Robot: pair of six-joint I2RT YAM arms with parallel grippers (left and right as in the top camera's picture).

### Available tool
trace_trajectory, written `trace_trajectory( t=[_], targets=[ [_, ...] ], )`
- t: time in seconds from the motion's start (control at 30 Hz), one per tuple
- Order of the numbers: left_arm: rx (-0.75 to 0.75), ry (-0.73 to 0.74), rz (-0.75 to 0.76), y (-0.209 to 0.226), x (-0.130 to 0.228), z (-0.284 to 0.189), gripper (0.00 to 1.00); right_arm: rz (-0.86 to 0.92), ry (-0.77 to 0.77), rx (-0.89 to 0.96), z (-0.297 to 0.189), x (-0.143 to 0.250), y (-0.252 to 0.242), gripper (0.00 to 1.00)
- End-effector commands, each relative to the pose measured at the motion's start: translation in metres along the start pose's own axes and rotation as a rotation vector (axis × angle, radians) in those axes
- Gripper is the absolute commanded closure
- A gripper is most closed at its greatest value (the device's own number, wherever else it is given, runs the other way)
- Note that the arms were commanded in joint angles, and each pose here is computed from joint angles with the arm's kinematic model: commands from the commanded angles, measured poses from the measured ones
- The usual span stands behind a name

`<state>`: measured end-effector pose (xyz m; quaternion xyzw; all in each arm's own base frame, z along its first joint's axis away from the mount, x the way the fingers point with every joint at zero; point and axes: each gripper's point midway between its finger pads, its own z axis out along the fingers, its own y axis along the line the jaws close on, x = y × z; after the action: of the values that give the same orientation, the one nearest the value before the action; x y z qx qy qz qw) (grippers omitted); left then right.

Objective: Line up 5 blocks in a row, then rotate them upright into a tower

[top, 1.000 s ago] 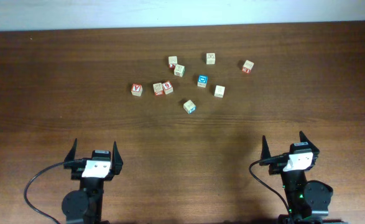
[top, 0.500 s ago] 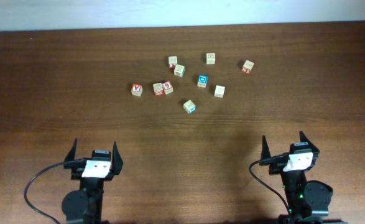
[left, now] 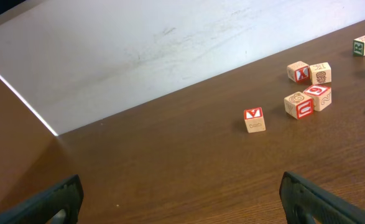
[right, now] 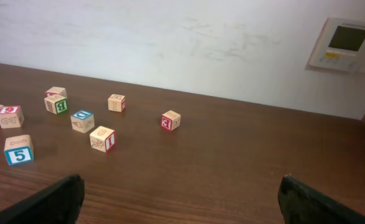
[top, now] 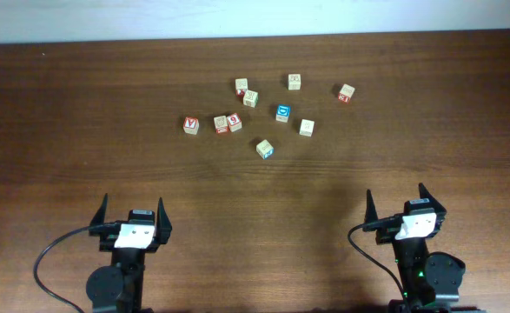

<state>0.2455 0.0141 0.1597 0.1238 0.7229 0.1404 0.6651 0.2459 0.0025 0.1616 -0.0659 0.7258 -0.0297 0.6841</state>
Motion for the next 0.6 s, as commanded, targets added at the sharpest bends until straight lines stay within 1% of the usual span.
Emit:
trace_trajectory(
  t=[0.0,0.17,0.3,0.37,0.43,0.53,0.57],
  targets=[
    [-0.01,0.003,0.016,0.001,0.003,0.0,0.01,-0.011,0.003,0.041,0.0,0.002,-0.007,0.01],
    [0.002,-0.005,0.016,-0.001,0.001,0.0,0.01,-0.013,-0.059,0.029,0.0,-0.013,-0.006,0.01],
    [0.019,-0.013,0.016,-0.004,0.0,0.0,0.01,0.042,-0.069,0.025,-0.001,-0.016,-0.006,0.01],
    [0.025,-0.018,0.004,-0.005,-0.001,0.0,0.01,0.039,-0.088,0.024,-0.003,-0.025,-0.006,0.01],
    [0.024,-0.021,-0.033,-0.005,-0.002,0.0,0.01,0.035,-0.12,0.026,-0.006,-0.041,-0.007,0.01],
    [0.017,-0.048,-0.177,-0.001,-0.011,-0.001,0.01,0.024,-0.179,-0.018,-0.013,-0.068,-0.002,0.01],
    [0.012,-0.07,-0.201,0.002,-0.019,-0.002,0.01,0.018,-0.209,-0.03,-0.018,-0.083,0.0,0.01]
  ],
)
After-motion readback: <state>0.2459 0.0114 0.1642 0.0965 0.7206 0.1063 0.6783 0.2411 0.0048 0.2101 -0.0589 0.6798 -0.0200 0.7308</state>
